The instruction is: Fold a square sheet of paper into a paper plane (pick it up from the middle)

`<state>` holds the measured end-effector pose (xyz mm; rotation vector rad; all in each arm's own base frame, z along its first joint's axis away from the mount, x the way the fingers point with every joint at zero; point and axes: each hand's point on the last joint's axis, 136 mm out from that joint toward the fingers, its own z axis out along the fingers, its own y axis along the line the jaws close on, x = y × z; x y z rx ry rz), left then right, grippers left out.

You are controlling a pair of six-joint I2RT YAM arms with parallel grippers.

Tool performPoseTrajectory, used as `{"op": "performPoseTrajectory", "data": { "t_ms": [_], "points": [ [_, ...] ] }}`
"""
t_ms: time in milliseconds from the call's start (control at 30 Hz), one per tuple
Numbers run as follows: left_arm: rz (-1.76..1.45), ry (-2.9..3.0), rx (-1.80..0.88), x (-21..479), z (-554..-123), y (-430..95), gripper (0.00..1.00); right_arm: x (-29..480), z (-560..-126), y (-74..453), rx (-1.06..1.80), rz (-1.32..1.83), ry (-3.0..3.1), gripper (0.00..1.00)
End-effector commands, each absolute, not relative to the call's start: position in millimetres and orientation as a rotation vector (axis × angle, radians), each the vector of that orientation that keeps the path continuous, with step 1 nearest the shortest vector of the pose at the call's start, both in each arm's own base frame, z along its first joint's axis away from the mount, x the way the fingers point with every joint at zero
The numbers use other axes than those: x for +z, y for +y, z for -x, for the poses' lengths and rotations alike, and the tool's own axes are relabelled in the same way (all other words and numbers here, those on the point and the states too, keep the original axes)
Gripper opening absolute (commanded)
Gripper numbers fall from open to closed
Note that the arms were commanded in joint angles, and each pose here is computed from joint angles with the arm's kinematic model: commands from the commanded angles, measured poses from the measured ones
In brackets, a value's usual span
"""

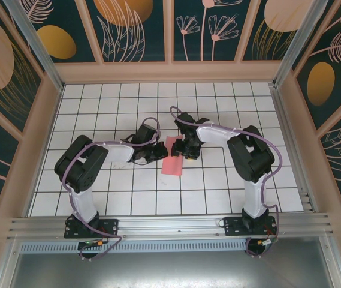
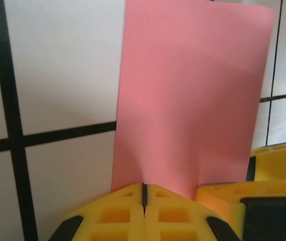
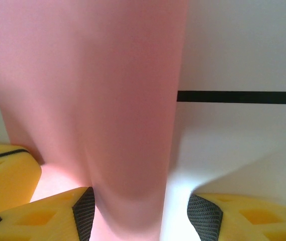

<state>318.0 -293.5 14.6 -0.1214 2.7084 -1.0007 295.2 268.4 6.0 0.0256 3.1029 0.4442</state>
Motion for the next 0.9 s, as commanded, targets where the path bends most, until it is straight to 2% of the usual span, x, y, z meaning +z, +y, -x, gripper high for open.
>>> {"op": "performPoseTrajectory", "data": {
  "t_ms": [0,133,333,467,567,767,867],
  "points": [
    [0.13,2.79,-0.92,-8.0,-309.5,-286.4,0.0,-72.2,-290.0,236.6,0.211,-0.039,3.147,0.61],
    [0.139,2.813,-0.9,-17.1,-303.7,-282.0,0.0,-54.5,-304.0,248.0,0.29,-0.055,3.085,0.62],
    [0.161,2.815,-0.909,-22.0,-296.2,-277.3,0.0,22.2,-348.1,265.2,0.481,-0.167,2.815,0.66],
    [0.164,2.806,-0.925,-20.6,-294.6,-277.1,0.0,67.0,-355.3,262.2,0.718,-0.277,2.635,0.67],
    [0.159,2.804,-0.927,-19.7,-293.9,-277.2,0.0,89.5,-347.4,268.5,0.898,-0.276,2.534,0.55],
    [0.153,2.796,-0.936,-17.9,-294.6,-278.2,0.0,105.9,-323.5,294.3,1.177,-0.174,2.478,0.12],
    [0.153,2.797,-0.935,-18.3,-294.4,-278.0,0.0,95.8,-315.0,297.7,1.183,-0.16,2.509,0.06]
  ]
}}
